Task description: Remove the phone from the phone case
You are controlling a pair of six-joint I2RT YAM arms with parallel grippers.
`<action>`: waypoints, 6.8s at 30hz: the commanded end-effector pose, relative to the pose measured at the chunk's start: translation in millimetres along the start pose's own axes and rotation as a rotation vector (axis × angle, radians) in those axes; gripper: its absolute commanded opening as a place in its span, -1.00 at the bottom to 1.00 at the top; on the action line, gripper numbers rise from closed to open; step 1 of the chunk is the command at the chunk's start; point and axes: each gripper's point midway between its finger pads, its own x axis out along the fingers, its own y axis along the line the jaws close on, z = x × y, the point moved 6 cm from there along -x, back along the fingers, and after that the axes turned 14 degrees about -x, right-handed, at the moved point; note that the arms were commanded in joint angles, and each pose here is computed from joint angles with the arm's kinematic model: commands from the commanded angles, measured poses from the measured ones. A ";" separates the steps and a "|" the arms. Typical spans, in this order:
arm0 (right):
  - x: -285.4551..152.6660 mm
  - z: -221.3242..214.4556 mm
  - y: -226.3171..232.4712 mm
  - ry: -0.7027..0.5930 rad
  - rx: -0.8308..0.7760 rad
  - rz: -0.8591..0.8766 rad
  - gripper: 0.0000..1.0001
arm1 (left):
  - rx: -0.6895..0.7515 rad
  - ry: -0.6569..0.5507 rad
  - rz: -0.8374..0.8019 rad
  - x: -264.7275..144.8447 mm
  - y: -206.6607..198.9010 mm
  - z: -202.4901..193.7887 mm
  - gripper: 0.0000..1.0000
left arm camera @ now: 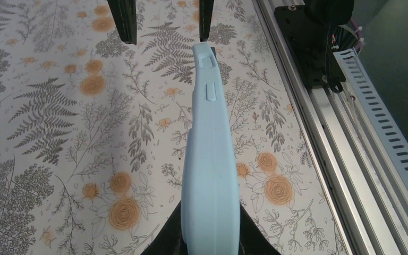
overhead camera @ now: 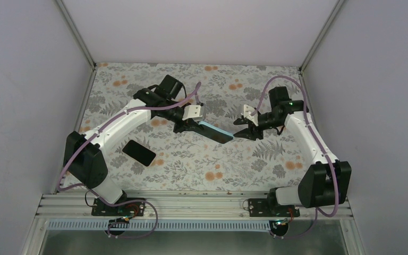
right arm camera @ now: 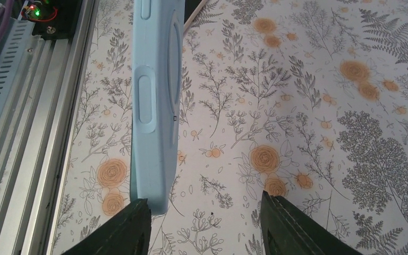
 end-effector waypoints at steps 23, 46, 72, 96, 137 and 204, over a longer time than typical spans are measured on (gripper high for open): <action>7.5 -5.2 0.4 -0.021 0.013 -0.006 0.00 | 0.063 -0.077 -0.037 -9.7 -11.8 24.2 -0.95; 19.9 16.8 -32.5 0.010 -0.073 -0.190 -0.05 | -0.004 -0.175 -0.301 -3.8 -31.1 38.8 -0.95; 65.5 85.9 -20.0 -0.243 -0.019 0.164 -0.49 | -0.032 -0.204 -0.202 6.8 -2.4 41.3 -0.95; 8.5 9.0 -134.0 -0.134 0.530 -0.337 -0.92 | 0.062 -0.303 0.683 -17.3 39.3 52.0 0.99; 33.5 3.2 -196.3 -0.231 0.782 -0.389 -0.92 | -0.178 -0.505 1.019 68.3 136.2 73.8 0.94; 6.8 40.2 -174.5 -0.252 0.758 -0.476 -0.92 | -0.417 -0.428 1.423 0.7 200.9 2.3 0.24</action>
